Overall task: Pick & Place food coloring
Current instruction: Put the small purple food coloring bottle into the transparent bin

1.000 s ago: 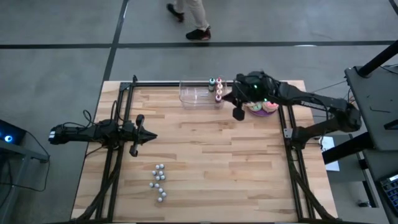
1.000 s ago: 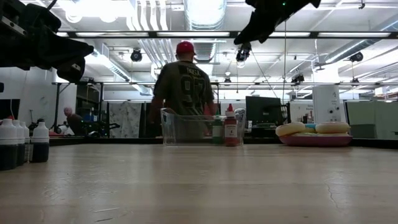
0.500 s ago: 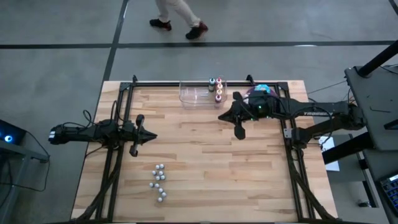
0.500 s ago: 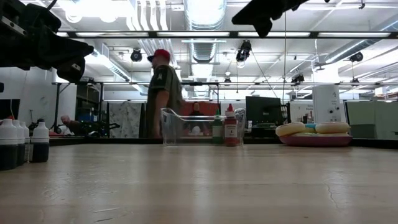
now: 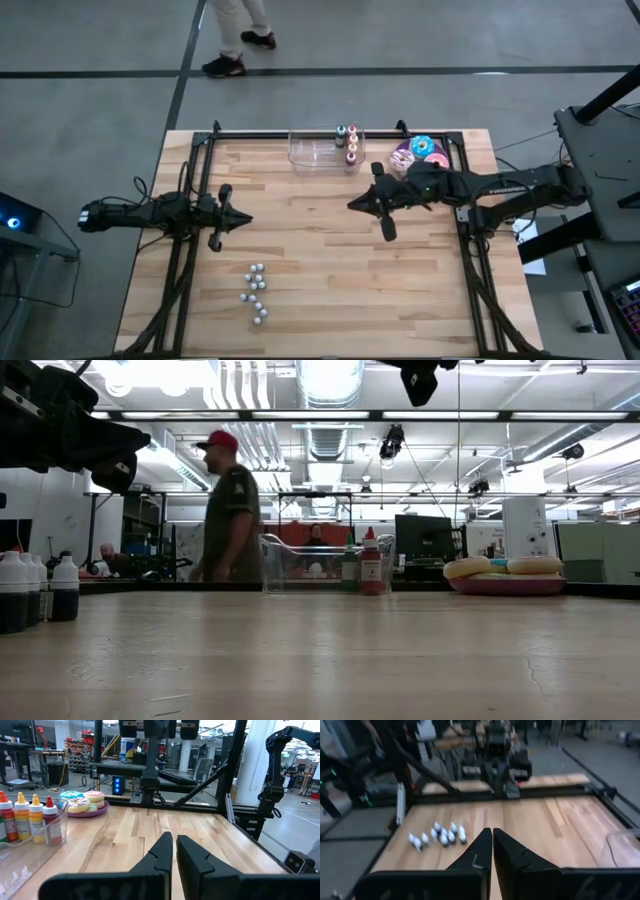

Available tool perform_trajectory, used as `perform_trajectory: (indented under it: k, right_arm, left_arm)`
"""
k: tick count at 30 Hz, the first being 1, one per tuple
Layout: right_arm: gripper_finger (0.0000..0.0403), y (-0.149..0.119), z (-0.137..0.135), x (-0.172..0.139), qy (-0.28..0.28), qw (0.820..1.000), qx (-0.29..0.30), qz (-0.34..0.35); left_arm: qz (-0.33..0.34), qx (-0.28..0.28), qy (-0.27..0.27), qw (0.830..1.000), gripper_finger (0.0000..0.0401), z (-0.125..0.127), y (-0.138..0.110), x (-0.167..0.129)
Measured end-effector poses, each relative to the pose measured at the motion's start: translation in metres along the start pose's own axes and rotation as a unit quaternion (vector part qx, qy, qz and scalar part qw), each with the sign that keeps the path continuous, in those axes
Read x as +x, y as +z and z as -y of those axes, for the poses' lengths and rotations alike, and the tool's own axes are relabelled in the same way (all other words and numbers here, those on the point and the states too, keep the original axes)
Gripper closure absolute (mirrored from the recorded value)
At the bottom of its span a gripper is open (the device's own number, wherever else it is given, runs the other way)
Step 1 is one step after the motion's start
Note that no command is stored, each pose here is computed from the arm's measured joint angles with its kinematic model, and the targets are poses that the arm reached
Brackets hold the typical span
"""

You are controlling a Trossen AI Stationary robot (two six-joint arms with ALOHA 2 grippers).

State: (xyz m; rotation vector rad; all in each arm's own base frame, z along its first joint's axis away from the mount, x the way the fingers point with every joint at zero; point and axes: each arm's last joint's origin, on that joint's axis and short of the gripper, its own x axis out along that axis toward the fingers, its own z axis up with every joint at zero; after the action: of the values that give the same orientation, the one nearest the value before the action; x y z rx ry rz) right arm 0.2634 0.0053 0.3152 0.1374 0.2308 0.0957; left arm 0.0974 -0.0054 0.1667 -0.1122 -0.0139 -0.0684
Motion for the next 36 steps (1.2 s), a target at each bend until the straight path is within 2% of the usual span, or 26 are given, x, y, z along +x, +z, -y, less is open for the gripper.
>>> perform_trajectory:
  k: [15, 36]
  right_arm:
    - [0.0394, -0.025, -0.003, -0.055, 0.006, 0.999, -0.017, 0.045]
    - [0.0394, -0.09, 0.001, -0.1, 0.009, 0.998, -0.02, 0.066]
  left_arm:
    - [0.0, 0.0, 0.0, 1.0, 0.0401, 0.0, 0.0, 0.0]
    - [0.0, 0.0, 0.0, 1.0, 0.0401, 0.0, 0.0, 0.0]
